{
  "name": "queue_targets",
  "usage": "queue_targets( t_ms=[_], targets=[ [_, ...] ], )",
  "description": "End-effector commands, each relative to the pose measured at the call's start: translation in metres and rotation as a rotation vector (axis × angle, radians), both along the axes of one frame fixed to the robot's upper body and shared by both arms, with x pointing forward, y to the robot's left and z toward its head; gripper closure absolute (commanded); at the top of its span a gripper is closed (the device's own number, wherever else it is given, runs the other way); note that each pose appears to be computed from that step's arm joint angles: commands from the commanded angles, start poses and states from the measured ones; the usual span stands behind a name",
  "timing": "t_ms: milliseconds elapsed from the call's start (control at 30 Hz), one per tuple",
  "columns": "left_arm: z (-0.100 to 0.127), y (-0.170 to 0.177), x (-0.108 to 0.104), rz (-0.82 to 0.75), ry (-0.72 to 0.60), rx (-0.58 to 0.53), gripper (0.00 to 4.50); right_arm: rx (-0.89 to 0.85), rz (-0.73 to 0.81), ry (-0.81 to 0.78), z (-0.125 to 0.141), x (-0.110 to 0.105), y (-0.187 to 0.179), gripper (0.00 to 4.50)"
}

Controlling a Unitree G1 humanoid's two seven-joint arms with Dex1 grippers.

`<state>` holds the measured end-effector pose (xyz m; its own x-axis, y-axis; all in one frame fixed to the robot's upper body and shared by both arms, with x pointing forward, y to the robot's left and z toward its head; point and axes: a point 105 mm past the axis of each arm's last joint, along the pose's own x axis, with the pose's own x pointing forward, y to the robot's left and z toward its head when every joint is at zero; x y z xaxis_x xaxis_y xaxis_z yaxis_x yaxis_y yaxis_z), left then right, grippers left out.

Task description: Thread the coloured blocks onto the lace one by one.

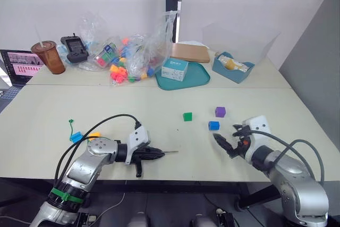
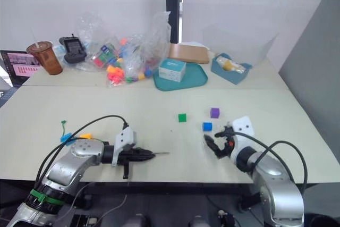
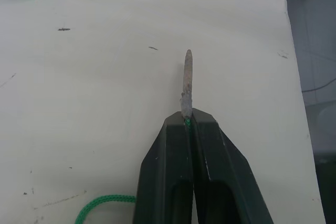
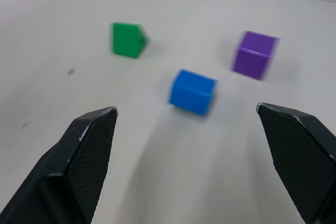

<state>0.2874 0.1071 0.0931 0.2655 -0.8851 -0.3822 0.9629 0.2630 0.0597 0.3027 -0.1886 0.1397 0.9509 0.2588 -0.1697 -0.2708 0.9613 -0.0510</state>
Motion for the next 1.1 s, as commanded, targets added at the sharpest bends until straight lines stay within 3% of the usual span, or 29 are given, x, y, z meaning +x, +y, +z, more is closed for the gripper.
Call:
queue_targets(
  t_ms=[33,333,733,833,1067,1100],
  targets=[
    [0.011,-0.002,-0.001,-0.007,-0.036,-0.023,4.5,0.02,-0.16,-0.055,0.013,0.023,-0.018,0.03],
    [0.005,-0.001,-0.004,-0.002,-0.032,-0.015,4.5,0.063,-0.274,0.052,0.021,0.093,-0.007,0.03],
    [0.007,-0.003,-0.003,0.02,-0.046,-0.024,4.5,-0.034,-0.263,0.128,0.009,0.119,0.004,0.03],
    [0.007,-0.004,-0.004,0.022,-0.048,-0.024,4.5,-0.04,-0.266,0.132,0.007,0.122,0.002,0.8],
    [0.008,-0.003,-0.005,0.028,-0.051,-0.023,4.5,-0.004,-0.258,0.137,0.009,0.123,0.002,3.28],
    [0.008,-0.004,-0.005,0.028,-0.051,-0.023,4.5,0.004,-0.26,0.136,0.009,0.123,0.002,3.32]
  ],
)
